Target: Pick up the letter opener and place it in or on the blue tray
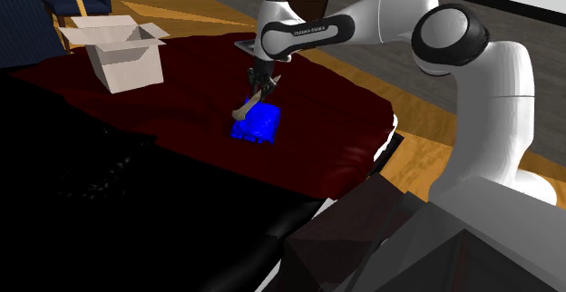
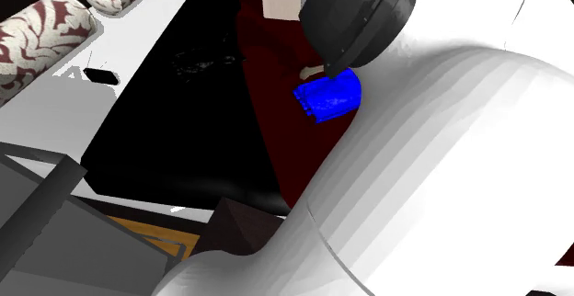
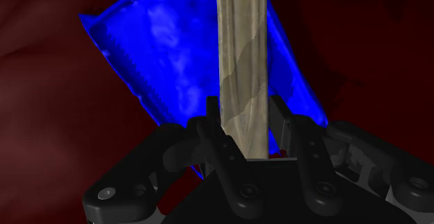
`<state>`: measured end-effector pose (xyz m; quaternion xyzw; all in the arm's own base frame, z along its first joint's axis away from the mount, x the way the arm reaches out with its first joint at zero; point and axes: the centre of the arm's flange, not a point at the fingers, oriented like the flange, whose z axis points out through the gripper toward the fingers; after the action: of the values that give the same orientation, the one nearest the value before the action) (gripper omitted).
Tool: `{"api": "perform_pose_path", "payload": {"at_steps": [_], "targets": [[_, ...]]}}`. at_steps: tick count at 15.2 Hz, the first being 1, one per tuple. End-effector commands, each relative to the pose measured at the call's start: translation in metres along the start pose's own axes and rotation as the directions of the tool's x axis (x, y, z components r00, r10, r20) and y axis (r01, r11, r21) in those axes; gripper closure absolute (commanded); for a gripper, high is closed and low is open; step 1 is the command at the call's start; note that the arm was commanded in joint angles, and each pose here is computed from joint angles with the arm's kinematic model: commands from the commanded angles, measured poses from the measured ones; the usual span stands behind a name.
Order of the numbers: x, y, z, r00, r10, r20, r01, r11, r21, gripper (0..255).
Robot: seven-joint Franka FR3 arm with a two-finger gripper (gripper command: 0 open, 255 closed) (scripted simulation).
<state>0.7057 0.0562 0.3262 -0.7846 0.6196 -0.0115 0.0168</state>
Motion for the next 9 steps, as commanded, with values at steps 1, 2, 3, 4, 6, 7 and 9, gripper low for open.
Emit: {"api": "perform_pose_path", "payload": {"at_steps": [1,2,3,4,6,7,9], "targets": [[0.008,-0.003,0.007,1.0,-0.001,0.0,0.001,1.0,0.0,255],[0.008,-0.003,0.012,1.0,-0.001,0.0,0.001,1.0,-0.001,255],[0.008,-0.003,0.017,1.0,-0.001,0.0,0.001,1.0,0.0,255],[0.008,-0.003,0.022,1.0,-0.001,0.0,0.001,1.0,0.0,255],[0.008,-0.002,0.033,1.0,-0.001,0.0,0.001,1.0,0.0,255],[0.008,-0.002,0.038,1.0,-0.001,0.0,0.001,1.0,0.0,255],[0.008,-0.002,0.049,1.0,-0.001,0.0,0.001,1.0,0.0,255]]}}
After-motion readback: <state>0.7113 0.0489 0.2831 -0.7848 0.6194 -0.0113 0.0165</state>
